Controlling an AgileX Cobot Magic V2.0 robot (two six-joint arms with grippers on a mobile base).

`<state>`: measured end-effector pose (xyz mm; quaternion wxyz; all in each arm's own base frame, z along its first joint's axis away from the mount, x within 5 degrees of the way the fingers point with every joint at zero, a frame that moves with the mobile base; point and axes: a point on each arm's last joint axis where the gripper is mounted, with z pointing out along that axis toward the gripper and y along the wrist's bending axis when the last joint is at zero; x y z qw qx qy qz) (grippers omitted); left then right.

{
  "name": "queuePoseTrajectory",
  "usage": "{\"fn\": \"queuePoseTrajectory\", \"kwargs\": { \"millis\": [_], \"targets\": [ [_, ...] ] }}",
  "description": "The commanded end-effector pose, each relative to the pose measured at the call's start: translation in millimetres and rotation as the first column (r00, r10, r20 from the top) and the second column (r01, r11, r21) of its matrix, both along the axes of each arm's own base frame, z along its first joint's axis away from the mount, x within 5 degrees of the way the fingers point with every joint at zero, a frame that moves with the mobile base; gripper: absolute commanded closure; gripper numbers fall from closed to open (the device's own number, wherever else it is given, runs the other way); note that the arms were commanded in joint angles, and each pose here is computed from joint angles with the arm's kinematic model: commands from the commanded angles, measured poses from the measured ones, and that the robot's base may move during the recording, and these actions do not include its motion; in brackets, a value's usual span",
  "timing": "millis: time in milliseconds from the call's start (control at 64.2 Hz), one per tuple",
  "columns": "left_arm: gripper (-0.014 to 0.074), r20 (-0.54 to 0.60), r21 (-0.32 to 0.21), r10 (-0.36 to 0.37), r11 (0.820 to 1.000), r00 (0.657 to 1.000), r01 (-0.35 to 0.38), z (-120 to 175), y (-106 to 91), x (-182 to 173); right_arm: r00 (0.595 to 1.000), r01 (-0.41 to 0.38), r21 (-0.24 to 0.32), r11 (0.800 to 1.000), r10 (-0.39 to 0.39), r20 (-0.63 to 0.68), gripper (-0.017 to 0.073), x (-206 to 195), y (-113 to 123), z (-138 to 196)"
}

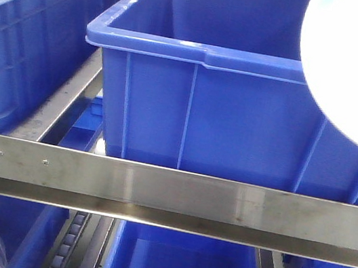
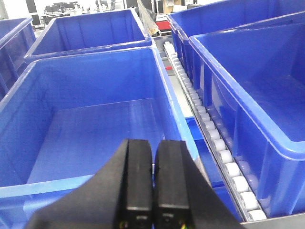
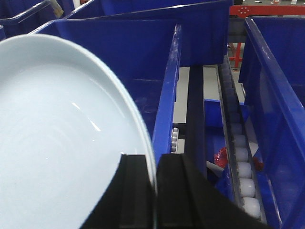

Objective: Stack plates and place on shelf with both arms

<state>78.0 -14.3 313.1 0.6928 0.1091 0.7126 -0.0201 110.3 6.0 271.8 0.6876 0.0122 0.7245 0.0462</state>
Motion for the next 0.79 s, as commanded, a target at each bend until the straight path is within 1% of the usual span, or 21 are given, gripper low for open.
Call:
{"fn": "queuePoseTrajectory", "kwargs": {
  "millis": [0, 187, 327, 420, 545, 685, 778],
  "targets": [
    [0.051, 0.105, -0.025, 0.001, 1.0, 0.995, 0.001, 19.0, 0.2, -0.9, 0.992, 0.031, 0.005, 1.0, -0.031, 0.124, 0.0503, 0.8, -2.9, 18.8],
    [0.051, 0.105, -0.025, 0.001, 1.0, 0.995, 0.001, 19.0, 0.2, -0.9, 0.985, 0.042, 0.008, 0.999, -0.043, 0.169, 0.0503, 0.4, -3.9, 23.5],
    [0.051, 0.105, -0.025, 0.001, 1.0, 0.995, 0.001, 19.0, 0.2, -0.9, 0.979, 0.036, 0.012, 0.999, -0.038, 0.2, 0.0503, 4.1, -3.2, 45.1],
    [0.051, 0.105, -0.025, 0.001, 1.0, 0.995, 0.001, 19.0, 0.2, -0.9, 0.985, 0.025, 0.01, 1.0, -0.026, 0.172, 0.0503, 16.9, -1.3, 62.2],
    [0.051, 0.105, -0.025, 0.001, 1.0, 0.995, 0.001, 19.0, 0.2, -0.9, 0.992, 0.018, 0.006, 1.0, -0.018, 0.128, 0.0503, 50.0, 1.9, 82.6],
    [0.051, 0.105, -0.025, 0.001, 1.0, 0.995, 0.001, 19.0, 0.2, -0.9, 0.989, 0.016, 0.006, 1.0, -0.017, 0.146, 0.0503, 95.9, 7.6, 102.5],
    [0.051, 0.105, -0.025, 0.001, 1.0, 0.995, 0.001, 19.0, 0.2, -0.9, 0.99, 0.002, 0.003, 1.0, -0.003, 0.139, 0.0503, 134.3, 17.0, 102.4]
  ]
}}
